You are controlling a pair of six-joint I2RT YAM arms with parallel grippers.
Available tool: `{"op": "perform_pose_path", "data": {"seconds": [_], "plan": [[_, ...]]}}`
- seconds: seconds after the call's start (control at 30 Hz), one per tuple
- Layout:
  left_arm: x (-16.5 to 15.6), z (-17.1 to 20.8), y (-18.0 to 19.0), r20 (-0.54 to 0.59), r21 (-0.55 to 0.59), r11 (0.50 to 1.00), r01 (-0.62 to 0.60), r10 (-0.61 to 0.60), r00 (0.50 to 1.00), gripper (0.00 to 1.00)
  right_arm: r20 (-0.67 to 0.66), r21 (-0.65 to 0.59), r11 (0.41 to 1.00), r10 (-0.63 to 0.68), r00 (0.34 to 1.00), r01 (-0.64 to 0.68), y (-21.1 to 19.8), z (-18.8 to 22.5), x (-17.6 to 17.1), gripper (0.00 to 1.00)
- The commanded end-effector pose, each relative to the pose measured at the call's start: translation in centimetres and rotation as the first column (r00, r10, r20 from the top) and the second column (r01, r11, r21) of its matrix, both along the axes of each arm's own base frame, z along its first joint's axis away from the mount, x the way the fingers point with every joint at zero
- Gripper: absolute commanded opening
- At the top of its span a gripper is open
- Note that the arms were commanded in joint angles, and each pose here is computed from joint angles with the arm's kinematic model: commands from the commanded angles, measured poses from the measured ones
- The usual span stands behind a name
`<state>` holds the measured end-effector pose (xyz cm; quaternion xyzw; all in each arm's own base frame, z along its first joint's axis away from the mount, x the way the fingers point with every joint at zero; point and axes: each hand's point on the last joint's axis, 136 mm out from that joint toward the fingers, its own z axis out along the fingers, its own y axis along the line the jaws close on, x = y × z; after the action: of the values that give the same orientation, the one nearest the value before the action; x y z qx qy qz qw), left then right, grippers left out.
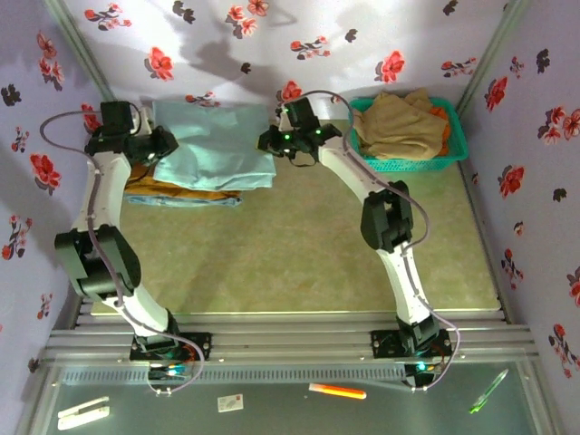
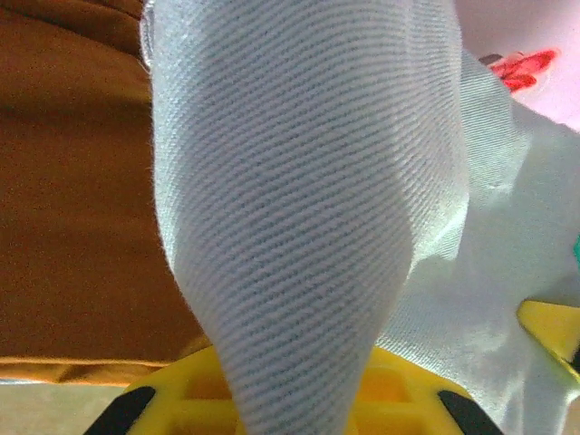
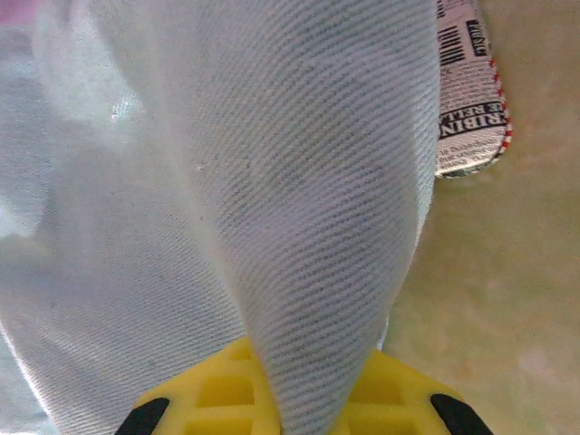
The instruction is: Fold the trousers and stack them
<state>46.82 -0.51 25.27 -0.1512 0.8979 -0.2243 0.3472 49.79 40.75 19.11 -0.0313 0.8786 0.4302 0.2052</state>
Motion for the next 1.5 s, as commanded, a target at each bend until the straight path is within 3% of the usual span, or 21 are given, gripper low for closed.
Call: {"op": "perform_pose_path", "data": {"seconds": [0.0,0.13,0.27,0.67,0.77,0.83,0.9,0.93,1.0,1.1,1.27,1.47], "plan": [[1.9,3.4,4.9,0.120,0.092,0.991,-0.092,0.081,0.989,0.00,-0.035,0.017,1.000,-0.002,0.999,0.002,0.8,0.7,-0.1,0.00],[2.3,3.7,8.5,0.127,0.039,0.987,-0.158,0.152,0.980,0.00,-0.045,0.051,0.999,0.002,0.999,0.001,3.0,0.5,0.1,0.00],[2.1,3.7,10.0,0.122,0.066,0.983,-0.170,0.161,0.979,0.00,-0.085,0.080,0.997,-0.013,0.996,0.020,4.2,-0.2,0.5,0.00],[4.0,-2.2,16.0,0.030,0.007,0.957,-0.290,0.289,0.957,0.00,-0.139,0.161,0.984,-0.052,0.989,0.075,5.5,-4.5,3.4,0.00],[4.0,-3.9,17.1,0.007,0.037,0.949,-0.313,0.313,0.950,0.00,-0.167,0.163,0.984,-0.045,0.985,0.073,5.6,-6.3,3.6,0.16],[4.2,-5.0,17.8,-0.009,0.044,0.947,-0.319,0.320,0.948,0.00,-0.172,0.159,0.985,-0.039,0.984,0.067,5.7,-7.2,3.6,0.42],[4.3,-6.5,18.3,-0.039,0.050,0.947,-0.317,0.319,0.947,0.10,-0.173,0.154,0.986,-0.040,0.984,0.067,5.4,-7.7,3.8,0.54],[4.3,-7.3,18.6,-0.060,0.062,0.947,-0.316,0.320,0.946,0.21,-0.171,0.151,0.986,-0.041,0.984,0.068,5.1,-7.8,4.0,0.57],[4.1,-8.6,19.3,-0.095,0.090,0.942,-0.323,0.331,0.939,0.54,-0.170,0.140,0.988,-0.041,0.985,0.066,4.4,-7.7,4.2,0.60],[4.2,-9.9,20.2,-0.113,0.101,0.942,-0.321,0.331,0.937,0.77,-0.172,0.119,0.992,-0.024,0.985,0.045,3.4,-7.2,3.9,0.60],[4.3,-10.4,20.6,-0.147,0.097,0.933,-0.346,0.358,0.922,0.83,-0.132,0.086,0.996,0.027,0.991,-0.016,2.9,-4.6,2.1,0.60],[2.6,-4.1,19.8,-0.069,0.121,0.896,-0.428,0.438,0.897,0.83,-0.054,0.044,0.998,0.047,0.997,-0.045,1.4,0.1,0.3,0.60]]}}
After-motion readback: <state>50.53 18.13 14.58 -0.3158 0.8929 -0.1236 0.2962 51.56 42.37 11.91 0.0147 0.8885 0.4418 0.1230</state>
